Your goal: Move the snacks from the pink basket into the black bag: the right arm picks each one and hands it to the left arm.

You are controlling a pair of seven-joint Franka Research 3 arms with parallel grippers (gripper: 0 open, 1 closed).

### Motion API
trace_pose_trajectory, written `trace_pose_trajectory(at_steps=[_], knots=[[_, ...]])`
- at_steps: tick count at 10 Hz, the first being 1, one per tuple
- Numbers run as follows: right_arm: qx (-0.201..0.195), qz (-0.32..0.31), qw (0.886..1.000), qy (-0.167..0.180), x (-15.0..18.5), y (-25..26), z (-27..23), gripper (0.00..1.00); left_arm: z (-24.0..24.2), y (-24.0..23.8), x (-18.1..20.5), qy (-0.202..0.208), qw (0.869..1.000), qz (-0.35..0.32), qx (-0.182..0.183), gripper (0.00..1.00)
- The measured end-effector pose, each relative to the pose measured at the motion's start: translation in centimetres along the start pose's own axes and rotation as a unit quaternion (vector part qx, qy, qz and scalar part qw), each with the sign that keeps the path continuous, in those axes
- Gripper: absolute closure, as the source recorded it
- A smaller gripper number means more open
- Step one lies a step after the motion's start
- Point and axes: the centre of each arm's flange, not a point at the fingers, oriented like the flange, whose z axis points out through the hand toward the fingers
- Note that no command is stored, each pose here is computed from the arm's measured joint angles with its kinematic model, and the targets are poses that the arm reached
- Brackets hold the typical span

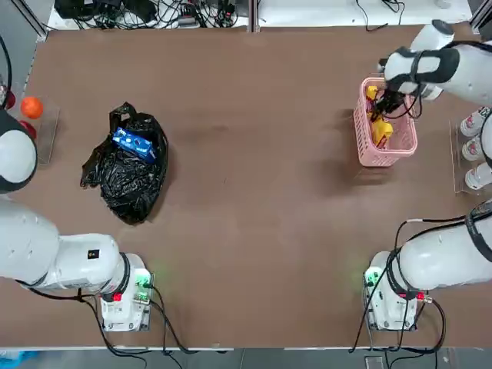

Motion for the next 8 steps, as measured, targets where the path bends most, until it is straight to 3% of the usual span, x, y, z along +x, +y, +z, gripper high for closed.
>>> trace_pose_trajectory(at_steps=[8], knots=[[0.027,-0.020,0.999,-0.031,0.3,2.3,-2.8,0.76,0.0,-0.3,0.0,0.000,1.000,-0.004,0.001,0.00]])
